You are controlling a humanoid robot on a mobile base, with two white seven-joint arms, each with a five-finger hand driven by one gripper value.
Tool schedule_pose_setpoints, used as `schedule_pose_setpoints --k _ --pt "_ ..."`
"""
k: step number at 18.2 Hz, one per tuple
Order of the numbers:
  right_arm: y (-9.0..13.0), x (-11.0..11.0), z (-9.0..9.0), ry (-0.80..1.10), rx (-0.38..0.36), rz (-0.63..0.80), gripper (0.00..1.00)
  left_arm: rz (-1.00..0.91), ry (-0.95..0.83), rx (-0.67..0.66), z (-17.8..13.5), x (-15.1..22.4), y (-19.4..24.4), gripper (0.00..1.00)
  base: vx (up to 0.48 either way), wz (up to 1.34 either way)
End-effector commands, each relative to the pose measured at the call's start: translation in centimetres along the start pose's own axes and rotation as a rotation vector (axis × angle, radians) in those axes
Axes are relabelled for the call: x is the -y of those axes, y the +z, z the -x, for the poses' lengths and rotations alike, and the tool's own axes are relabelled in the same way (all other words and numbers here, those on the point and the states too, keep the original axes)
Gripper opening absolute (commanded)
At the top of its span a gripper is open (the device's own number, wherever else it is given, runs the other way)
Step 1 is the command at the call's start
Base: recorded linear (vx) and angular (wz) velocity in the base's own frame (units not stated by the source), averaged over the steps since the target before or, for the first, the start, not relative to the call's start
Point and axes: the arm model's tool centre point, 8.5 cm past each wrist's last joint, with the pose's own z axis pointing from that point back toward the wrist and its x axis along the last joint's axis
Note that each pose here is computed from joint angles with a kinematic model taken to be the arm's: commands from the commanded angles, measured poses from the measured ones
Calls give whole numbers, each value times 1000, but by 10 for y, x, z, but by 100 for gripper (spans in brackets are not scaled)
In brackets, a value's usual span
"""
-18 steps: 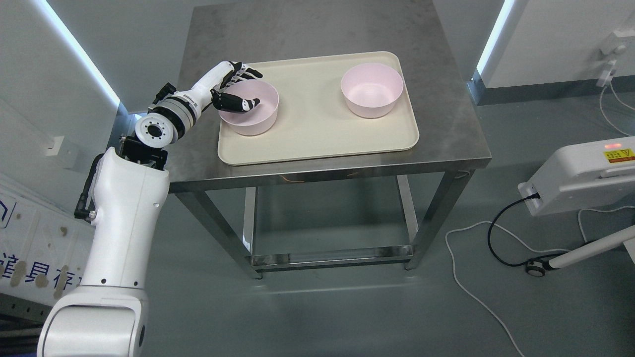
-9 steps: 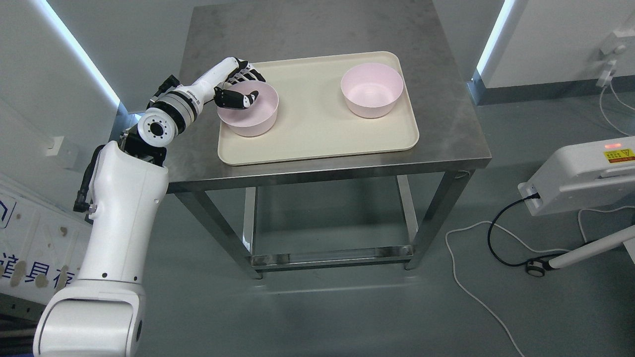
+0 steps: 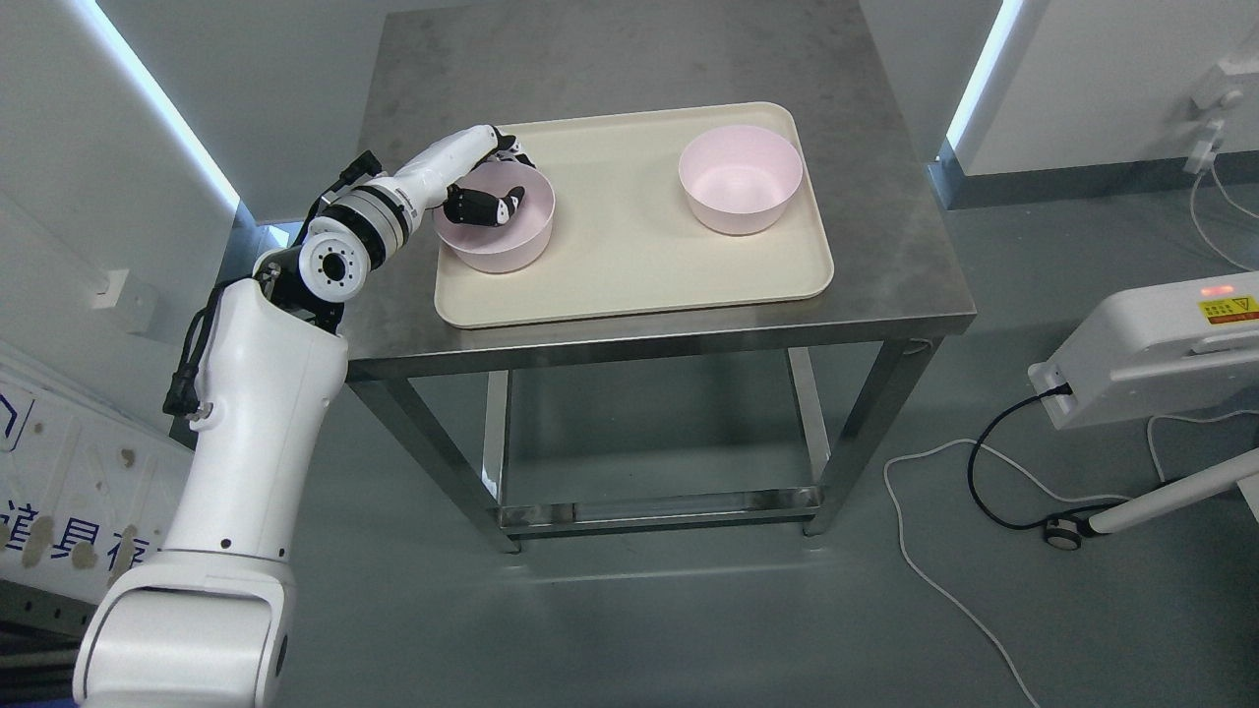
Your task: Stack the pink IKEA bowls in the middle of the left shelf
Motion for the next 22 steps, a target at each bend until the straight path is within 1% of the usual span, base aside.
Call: schedule_pose_setpoints --k 1,5,11,16,19,20,21,22 --pt "-1 11 -6 -2 18 18 100 -15 34 50 -22 9 -12 0 0 0" --pt "-1 11 -6 -2 18 18 100 -108 181 113 -44 1 -17 0 0 0" --pt "-1 11 -6 -2 18 18 100 -168 291 130 -35 -14 -9 1 0 0" --pt "-1 11 -6 -2 18 18 100 -148 275 124 -34 -5 -10 3 2 7" --pt "-1 11 -6 -2 18 18 100 -161 260 92 -18 -13 -2 5 0 0" --pt "-1 11 -6 -2 18 18 100 -165 255 80 -13 -15 1 9 0 0" --pt "-1 11 -6 -2 18 18 100 -169 247 68 -8 -18 4 18 0 0" --pt "-1 11 -6 -2 18 18 100 -173 237 55 -2 -22 7 34 0 0"
